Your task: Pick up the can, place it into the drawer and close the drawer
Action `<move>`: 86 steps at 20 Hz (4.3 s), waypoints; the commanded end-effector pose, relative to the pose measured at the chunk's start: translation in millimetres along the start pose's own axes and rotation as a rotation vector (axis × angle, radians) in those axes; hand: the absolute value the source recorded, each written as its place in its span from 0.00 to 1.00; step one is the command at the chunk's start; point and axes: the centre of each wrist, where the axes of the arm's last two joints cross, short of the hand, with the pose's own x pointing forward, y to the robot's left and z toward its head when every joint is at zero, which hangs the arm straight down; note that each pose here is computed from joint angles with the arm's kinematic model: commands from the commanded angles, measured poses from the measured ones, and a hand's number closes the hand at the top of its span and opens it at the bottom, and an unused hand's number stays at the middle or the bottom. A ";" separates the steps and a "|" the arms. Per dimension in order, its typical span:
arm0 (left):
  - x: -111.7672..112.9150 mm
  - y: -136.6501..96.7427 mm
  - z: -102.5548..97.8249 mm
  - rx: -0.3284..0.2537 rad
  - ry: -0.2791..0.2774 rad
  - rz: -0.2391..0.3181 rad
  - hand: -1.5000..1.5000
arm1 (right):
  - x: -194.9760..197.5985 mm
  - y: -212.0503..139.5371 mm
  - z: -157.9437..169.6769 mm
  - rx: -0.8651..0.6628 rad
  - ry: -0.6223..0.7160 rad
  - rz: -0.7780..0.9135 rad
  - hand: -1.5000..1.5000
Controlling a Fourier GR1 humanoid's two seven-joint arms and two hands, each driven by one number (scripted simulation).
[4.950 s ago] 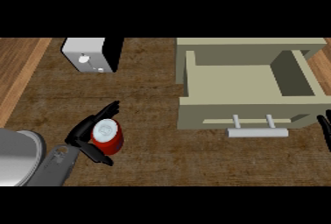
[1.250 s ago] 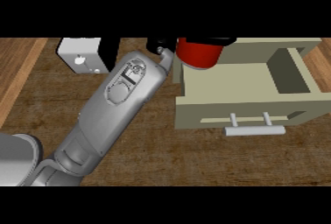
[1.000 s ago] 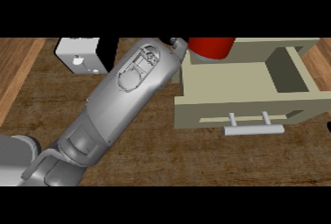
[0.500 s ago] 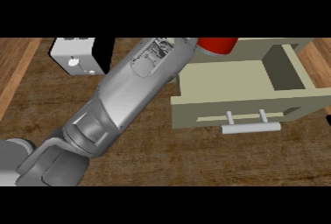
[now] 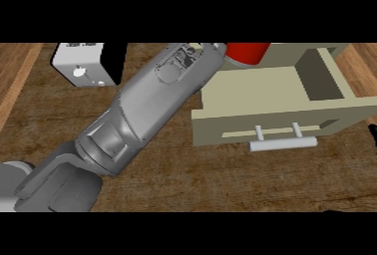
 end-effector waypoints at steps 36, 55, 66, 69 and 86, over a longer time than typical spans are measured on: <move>-81.1 5.3 12.2 0.191 0.018 -0.063 0.00 | 29.8 4.1 -14.9 0.055 -0.169 0.227 0.00; -41.8 -3.1 5.8 0.215 -0.024 0.028 0.00 | 17.2 39.2 -47.5 0.198 -0.262 0.855 0.00; -26.5 22.3 0.7 0.212 -0.004 0.038 0.00 | -49.7 87.2 -77.3 0.224 -0.192 1.101 0.00; -28.1 15.6 10.8 0.203 0.006 0.048 0.00 | -67.5 85.6 -98.7 0.169 -0.175 1.072 0.00; -10.4 104.0 22.5 0.197 0.027 0.048 0.00 | -150.8 99.8 -132.6 0.099 -0.127 1.231 0.00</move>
